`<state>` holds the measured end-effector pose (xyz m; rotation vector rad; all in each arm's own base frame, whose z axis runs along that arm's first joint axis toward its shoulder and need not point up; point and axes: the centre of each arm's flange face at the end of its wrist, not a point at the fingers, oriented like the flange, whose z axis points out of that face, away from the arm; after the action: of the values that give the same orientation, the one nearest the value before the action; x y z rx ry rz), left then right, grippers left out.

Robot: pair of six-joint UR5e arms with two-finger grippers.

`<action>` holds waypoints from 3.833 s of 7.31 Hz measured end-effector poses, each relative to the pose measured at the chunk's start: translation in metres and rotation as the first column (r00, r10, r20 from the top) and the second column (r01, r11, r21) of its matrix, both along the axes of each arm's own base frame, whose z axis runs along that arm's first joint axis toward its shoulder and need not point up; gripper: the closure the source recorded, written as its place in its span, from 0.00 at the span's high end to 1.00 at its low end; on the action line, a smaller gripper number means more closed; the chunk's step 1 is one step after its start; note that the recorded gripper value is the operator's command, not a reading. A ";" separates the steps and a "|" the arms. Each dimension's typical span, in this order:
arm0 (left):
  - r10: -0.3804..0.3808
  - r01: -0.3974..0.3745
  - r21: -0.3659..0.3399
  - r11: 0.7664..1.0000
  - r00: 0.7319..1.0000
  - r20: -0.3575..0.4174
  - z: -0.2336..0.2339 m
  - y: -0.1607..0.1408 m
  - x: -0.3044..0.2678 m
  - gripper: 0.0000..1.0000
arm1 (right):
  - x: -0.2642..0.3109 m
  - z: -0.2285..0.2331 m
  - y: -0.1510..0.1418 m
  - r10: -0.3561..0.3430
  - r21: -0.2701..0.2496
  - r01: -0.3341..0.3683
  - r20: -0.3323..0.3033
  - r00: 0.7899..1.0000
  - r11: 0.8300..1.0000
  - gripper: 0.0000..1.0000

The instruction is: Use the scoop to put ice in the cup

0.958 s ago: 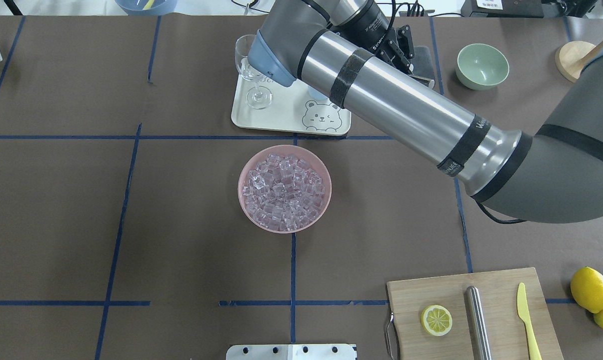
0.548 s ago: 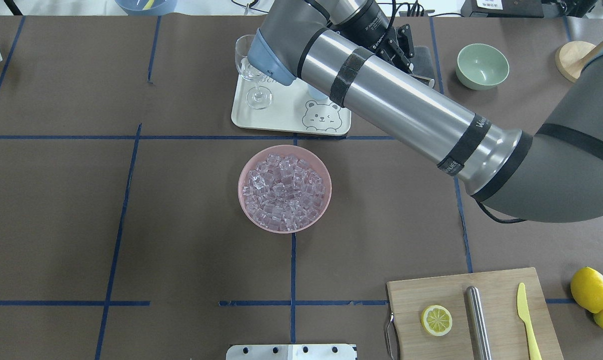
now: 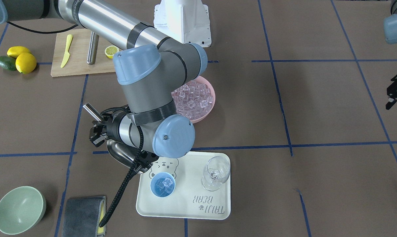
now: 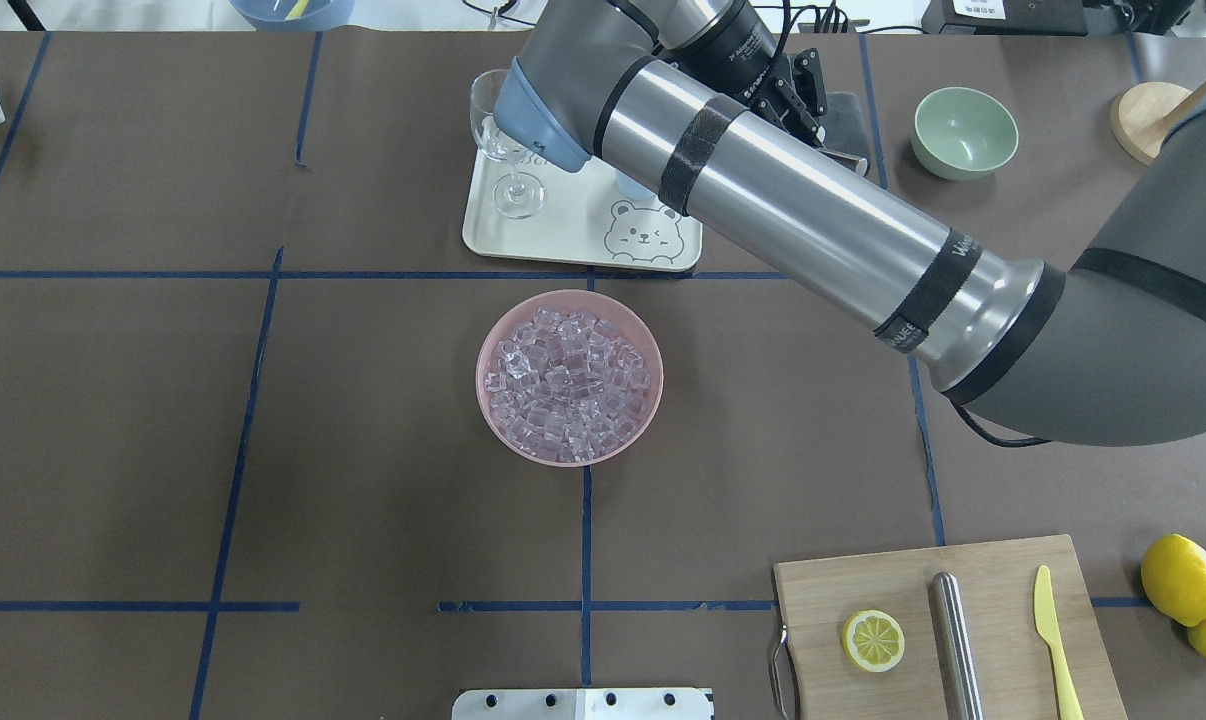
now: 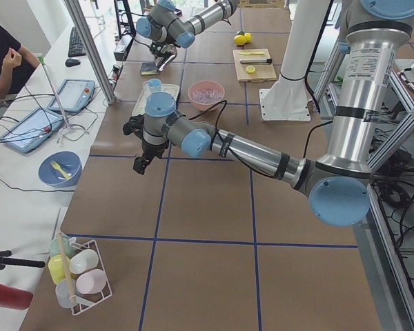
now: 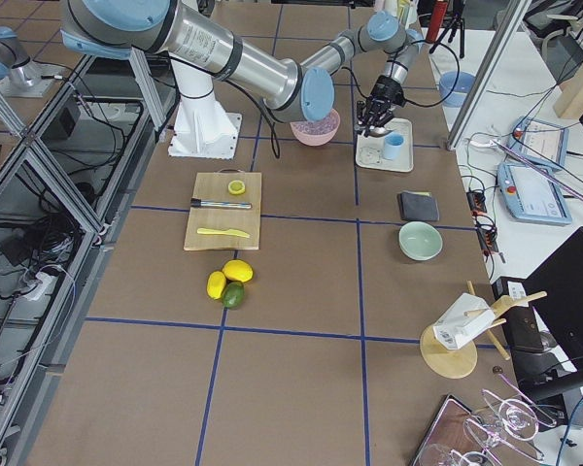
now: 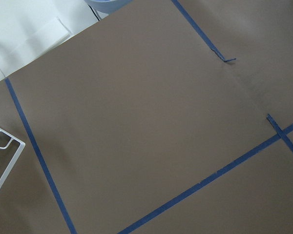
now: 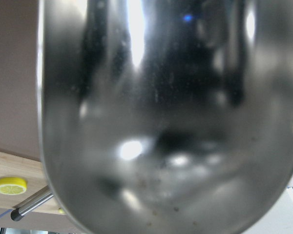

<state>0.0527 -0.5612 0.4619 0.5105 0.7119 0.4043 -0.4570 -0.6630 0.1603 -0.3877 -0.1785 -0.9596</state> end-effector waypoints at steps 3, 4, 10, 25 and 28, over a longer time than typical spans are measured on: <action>-0.002 0.002 -0.010 1.000 1.000 0.003 0.001 -0.002 0.001 1.00 | 0.023 0.000 -0.001 0.160 0.010 -0.160 0.017 0.987 0.987 0.00; -0.004 0.005 -0.026 1.000 1.000 0.007 0.003 -0.003 0.000 1.00 | 0.038 0.007 0.001 0.204 0.016 -0.205 0.042 0.978 0.979 0.00; -0.011 0.016 -0.142 0.990 0.999 0.040 0.021 -0.002 -0.002 1.00 | 0.206 0.160 0.080 0.464 -0.055 -0.465 0.237 0.854 0.883 0.00; 0.032 0.021 -0.436 0.900 0.993 0.114 0.127 0.049 -0.091 1.00 | 0.184 0.391 0.235 0.727 -0.209 -0.718 0.405 0.555 0.664 0.00; 0.032 0.020 -0.431 0.902 0.993 0.113 0.125 0.047 -0.091 1.00 | 0.183 0.370 0.245 0.736 -0.216 -0.715 0.350 0.579 0.665 0.56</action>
<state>-0.0384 -0.5140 0.5867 0.0629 0.6639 0.2670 -0.2741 -0.4180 0.5303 -0.1146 -0.7030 -0.1842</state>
